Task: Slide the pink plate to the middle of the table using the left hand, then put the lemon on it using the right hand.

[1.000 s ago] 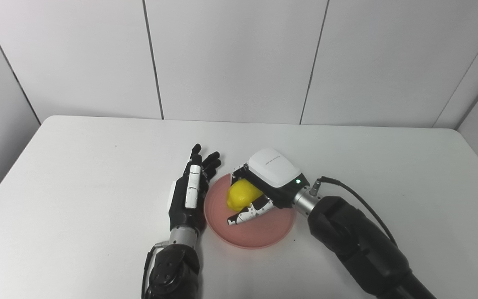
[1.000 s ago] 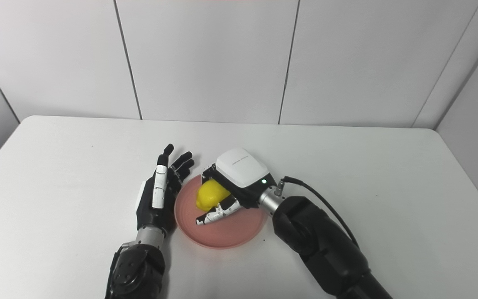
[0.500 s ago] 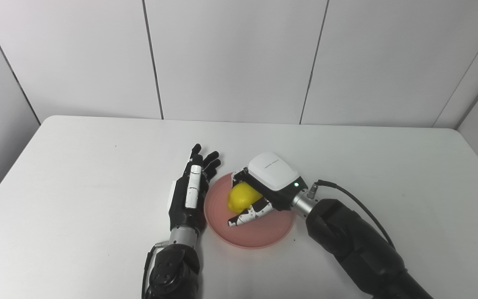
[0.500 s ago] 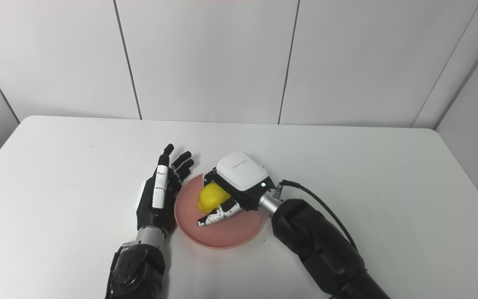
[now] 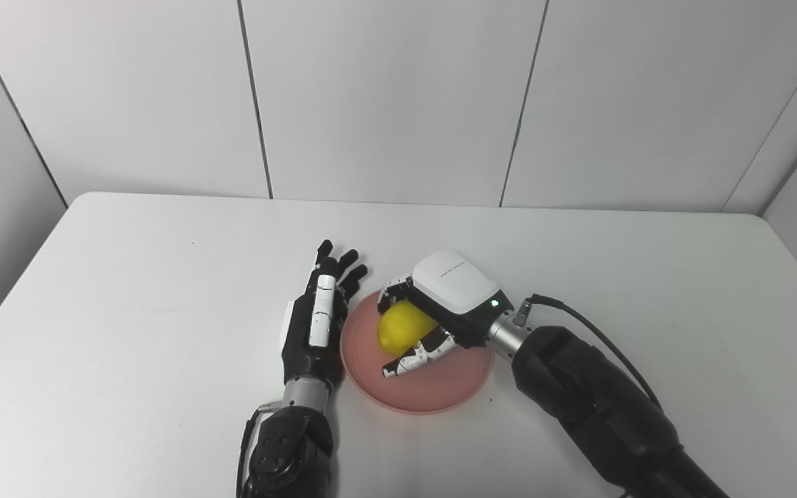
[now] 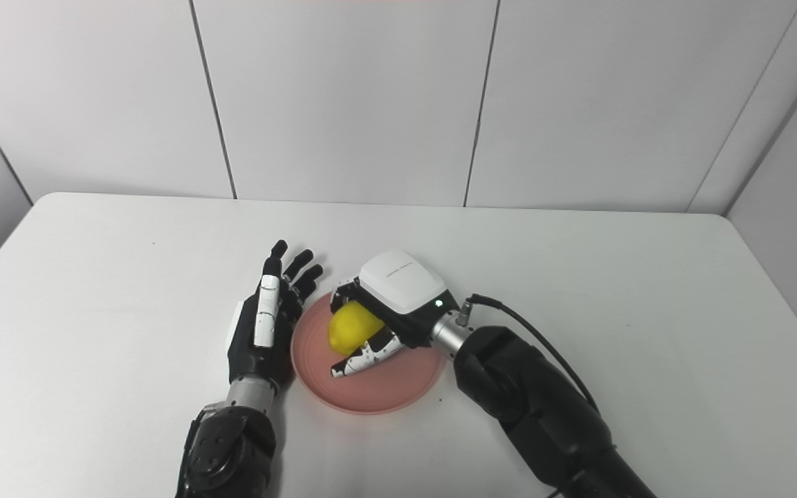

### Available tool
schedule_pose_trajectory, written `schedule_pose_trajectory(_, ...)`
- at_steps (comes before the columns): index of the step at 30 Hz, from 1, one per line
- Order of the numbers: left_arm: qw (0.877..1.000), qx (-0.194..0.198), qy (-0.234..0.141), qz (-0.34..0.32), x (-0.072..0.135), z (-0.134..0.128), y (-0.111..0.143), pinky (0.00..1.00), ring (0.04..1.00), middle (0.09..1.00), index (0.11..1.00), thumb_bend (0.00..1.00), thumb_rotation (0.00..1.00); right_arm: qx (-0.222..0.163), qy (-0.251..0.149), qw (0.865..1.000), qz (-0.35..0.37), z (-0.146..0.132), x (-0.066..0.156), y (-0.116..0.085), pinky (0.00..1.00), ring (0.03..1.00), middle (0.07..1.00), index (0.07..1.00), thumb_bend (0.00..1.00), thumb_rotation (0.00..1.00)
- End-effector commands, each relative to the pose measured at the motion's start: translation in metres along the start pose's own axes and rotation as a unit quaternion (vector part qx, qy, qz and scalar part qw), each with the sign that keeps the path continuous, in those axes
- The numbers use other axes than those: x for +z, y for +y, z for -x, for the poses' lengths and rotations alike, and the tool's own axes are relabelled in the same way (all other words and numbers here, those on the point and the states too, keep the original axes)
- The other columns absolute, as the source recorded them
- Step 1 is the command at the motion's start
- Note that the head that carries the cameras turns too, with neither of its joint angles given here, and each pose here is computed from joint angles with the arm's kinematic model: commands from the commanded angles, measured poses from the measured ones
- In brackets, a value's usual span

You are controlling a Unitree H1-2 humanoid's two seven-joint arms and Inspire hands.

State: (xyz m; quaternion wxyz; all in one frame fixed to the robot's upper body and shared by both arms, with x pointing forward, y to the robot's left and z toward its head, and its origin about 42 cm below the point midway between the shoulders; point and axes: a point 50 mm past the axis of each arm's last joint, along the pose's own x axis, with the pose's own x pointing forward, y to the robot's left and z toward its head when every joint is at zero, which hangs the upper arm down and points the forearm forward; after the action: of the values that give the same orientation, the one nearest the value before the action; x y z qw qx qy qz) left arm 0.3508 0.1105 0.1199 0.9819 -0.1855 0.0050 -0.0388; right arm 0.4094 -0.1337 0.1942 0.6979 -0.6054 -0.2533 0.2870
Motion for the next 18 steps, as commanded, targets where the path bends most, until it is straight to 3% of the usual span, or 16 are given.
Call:
schedule_pose_trajectory(1,0.995,0.031,0.087,0.034,-0.0427,0.0172,-0.0164,0.95,0.883,0.972,0.998,0.77,0.83,-0.028,-0.005,1.0,0.009,-0.0057,-0.001,-0.0278,0.45,0.532,0.609,0.661,0.89,0.77)
schedule_pose_trajectory(12,0.995,0.032,0.089,0.034,-0.0428,0.0153,-0.0173,0.97,0.995,1.0,1.0,0.79,0.82,-0.016,-0.009,1.0,0.011,-0.0056,-0.0002,-0.0286,0.63,0.666,0.695,0.674,0.95,0.85)
schedule_pose_trajectory(18,0.996,0.031,0.086,0.021,-0.0412,0.0157,-0.0171,0.98,0.991,1.0,0.983,0.77,0.84,-0.012,-0.011,1.0,0.011,-0.0049,-0.0008,-0.0307,0.66,0.69,0.707,0.686,0.95,0.85)
